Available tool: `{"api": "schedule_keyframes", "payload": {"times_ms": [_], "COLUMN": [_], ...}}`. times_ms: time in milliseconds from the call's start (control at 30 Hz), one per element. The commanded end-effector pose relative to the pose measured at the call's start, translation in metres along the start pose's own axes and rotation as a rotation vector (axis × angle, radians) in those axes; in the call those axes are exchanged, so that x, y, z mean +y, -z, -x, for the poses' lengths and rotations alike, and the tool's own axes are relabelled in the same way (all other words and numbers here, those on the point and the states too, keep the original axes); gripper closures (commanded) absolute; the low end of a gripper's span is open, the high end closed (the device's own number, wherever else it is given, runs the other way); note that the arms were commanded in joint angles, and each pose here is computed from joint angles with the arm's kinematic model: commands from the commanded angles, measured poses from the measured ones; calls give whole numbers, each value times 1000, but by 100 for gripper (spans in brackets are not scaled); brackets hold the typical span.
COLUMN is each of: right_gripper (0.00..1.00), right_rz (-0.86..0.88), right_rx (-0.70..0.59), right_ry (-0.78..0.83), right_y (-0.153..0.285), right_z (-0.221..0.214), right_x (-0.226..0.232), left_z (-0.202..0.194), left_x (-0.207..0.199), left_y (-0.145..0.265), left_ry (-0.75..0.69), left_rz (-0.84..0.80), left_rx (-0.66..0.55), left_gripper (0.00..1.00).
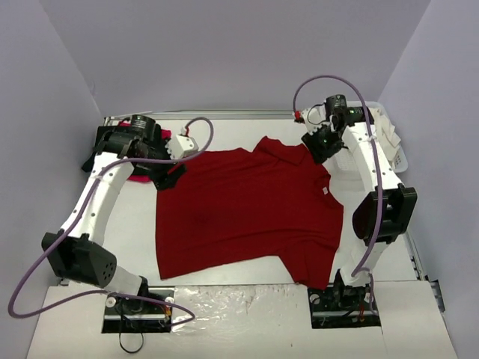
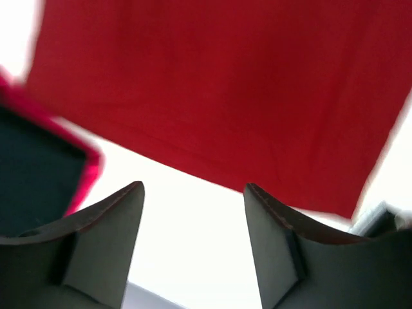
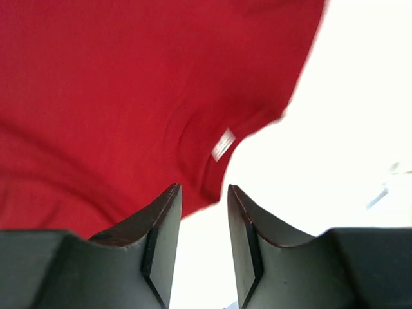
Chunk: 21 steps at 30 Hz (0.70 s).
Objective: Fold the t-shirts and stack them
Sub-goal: Flatten out the tshirt
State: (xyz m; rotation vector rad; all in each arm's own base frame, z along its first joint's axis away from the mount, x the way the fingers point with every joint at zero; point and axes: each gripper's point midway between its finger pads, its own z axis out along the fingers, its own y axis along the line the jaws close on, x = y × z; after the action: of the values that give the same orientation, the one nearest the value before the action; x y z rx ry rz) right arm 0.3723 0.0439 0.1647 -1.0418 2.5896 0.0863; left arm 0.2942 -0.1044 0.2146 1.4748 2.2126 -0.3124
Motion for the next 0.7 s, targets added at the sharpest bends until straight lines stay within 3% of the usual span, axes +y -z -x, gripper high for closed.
{"api": "schedule_keyframes", "payload": {"times_ms": [0,167,200,267,433,567,667], "right_gripper": [68,63,62,60,56,41,38], "right_rz": [11,35,6,8,-66,-105,-106], "right_rx": [-78,-84,-130,-108,-168,-233,-247], "right_ry": [-86,-162,-156,-154,-109,-89,-75], "right_y": [-22,-88,-83,-112,-129,-145,-153], "right_z": [38,78,96,105,144,166,172], "right_x": [-14,-40,-50,-53,-66,-70,-68], "left_z": [19,10,3,-3,-23,-35,-38], "left_x": [38,69,69,73,74,76,75], "left_y": [17,11,6,2,-14,-24,-30], "left_ry": [162,245,263,280,316,338,347], "left_rz": [198,343,342,347,332,336,326], "left_rx": [-168,-218,-207,-199,-159,-137,-133], "left_gripper": [37,36,35,35,35,35,35]}}
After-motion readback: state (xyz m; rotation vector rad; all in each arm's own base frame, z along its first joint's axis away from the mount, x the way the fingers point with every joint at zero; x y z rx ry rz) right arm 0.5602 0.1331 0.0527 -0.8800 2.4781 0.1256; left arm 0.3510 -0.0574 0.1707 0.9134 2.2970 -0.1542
